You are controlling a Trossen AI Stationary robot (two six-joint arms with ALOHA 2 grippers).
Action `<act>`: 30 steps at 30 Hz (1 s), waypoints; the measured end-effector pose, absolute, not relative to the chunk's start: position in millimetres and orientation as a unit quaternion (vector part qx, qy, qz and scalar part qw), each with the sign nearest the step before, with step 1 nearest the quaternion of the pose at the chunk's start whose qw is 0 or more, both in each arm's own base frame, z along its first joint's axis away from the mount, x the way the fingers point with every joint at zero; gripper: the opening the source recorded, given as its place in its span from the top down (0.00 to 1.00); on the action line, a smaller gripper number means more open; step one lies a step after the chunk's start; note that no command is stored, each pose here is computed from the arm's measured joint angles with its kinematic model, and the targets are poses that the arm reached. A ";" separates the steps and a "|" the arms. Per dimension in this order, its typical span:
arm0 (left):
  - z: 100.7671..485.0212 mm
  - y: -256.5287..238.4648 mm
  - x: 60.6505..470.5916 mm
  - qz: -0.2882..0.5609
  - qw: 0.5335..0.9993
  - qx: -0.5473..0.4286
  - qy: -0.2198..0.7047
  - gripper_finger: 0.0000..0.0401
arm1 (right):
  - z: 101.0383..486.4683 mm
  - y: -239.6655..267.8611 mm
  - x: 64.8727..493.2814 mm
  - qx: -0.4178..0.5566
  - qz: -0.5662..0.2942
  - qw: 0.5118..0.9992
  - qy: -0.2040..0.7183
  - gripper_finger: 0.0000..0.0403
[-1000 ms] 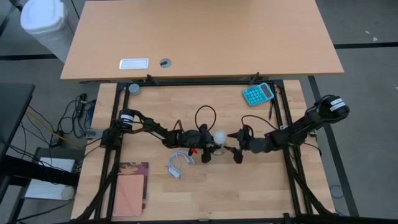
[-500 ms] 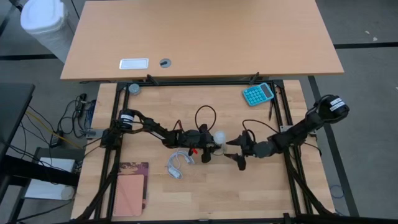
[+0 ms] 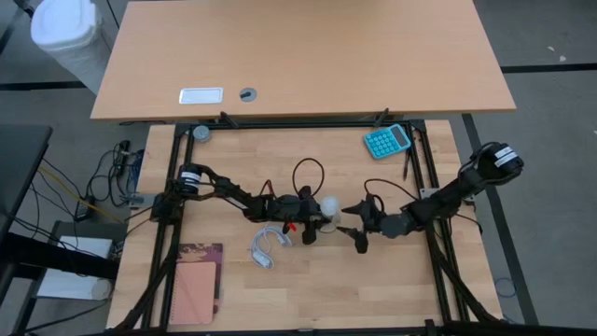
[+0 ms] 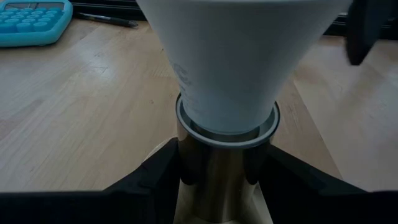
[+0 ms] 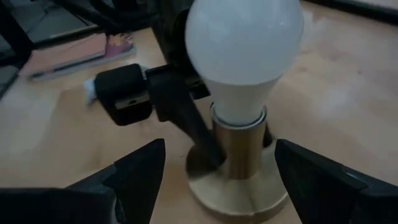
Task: Screw lightbulb
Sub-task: Insert the lightbulb into the lamp socket
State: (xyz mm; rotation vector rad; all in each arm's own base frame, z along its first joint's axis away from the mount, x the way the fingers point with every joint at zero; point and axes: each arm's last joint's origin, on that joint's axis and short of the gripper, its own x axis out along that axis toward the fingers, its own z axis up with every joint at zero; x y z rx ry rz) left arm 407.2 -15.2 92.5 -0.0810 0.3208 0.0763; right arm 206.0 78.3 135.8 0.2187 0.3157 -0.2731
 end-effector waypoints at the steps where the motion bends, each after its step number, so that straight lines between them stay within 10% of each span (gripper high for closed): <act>1: 92.5 -15.2 407.2 0.038 0.986 -0.040 0.160 0.53 | 135.5 76.3 207.5 0.101 -0.136 0.973 0.156 0.24; 30: 92.4 -15.9 407.1 0.034 0.986 -0.041 0.160 0.52 | 127.6 71.6 251.0 0.055 -0.115 0.984 0.126 0.24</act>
